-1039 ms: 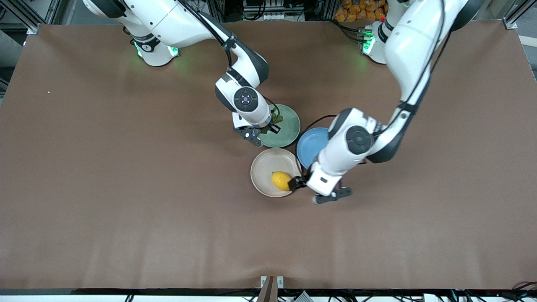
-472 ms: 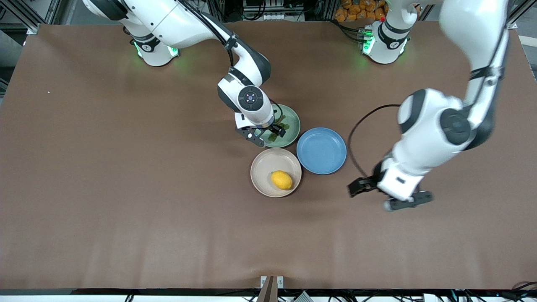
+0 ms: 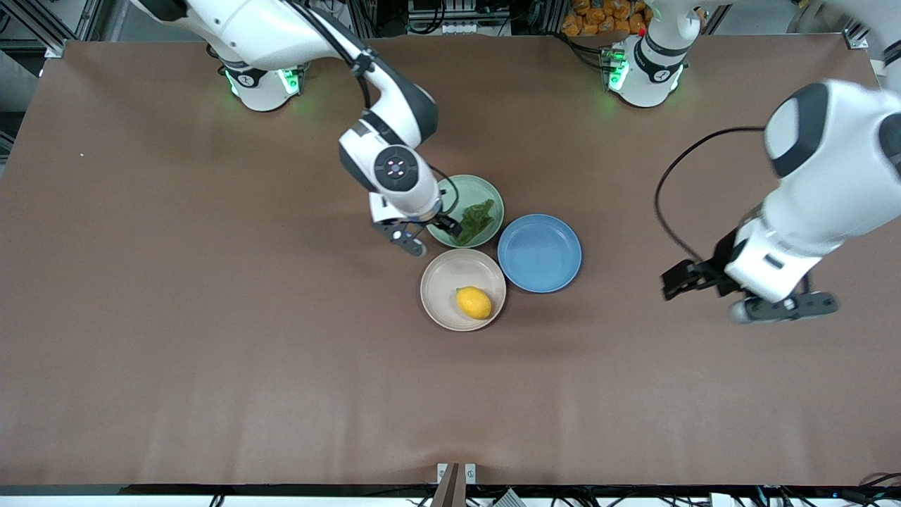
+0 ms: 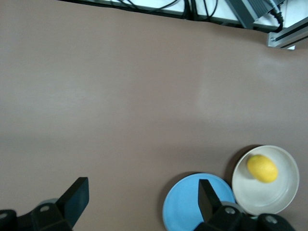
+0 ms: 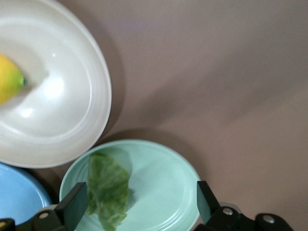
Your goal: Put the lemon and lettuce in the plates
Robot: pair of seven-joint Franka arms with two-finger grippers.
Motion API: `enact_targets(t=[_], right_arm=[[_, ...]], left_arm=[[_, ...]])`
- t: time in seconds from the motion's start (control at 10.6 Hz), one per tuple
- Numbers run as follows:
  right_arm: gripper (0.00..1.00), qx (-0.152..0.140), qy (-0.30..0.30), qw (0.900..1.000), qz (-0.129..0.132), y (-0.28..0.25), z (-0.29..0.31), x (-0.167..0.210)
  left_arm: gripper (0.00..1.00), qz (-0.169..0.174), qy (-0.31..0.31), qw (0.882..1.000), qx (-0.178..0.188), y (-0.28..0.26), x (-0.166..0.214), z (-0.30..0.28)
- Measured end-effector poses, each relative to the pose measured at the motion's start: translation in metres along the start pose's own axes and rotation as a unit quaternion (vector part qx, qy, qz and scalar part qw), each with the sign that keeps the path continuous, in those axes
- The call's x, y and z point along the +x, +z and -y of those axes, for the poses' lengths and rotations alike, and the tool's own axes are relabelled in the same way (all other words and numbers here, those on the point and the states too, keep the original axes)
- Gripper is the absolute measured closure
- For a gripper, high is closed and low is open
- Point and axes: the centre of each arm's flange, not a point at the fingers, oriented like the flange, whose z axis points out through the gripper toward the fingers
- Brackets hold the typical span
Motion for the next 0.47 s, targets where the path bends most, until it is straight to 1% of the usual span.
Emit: enact_targets(t=[0.19, 0.38, 0.47], right_arm=[[0.0, -0.012, 0.001, 1.0, -0.001, -0.028, -0.018, 0.039], [0.0, -0.011, 0.007, 1.0, -0.003, -0.055, -0.038, 0.085], [0.0, -0.016, 0.014, 1.0, -0.002, -0.067, -0.052, 0.107]], left_arm=[[0.0, 0.01, 0.004, 1.0, 0.015, -0.028, -0.011, 0.01], [0.0, 0.011, 0.003, 1.0, 0.024, -0.052, -0.022, 0.013], [0.0, 0.013, 0.002, 1.0, 0.028, -0.062, -0.027, 0.015]])
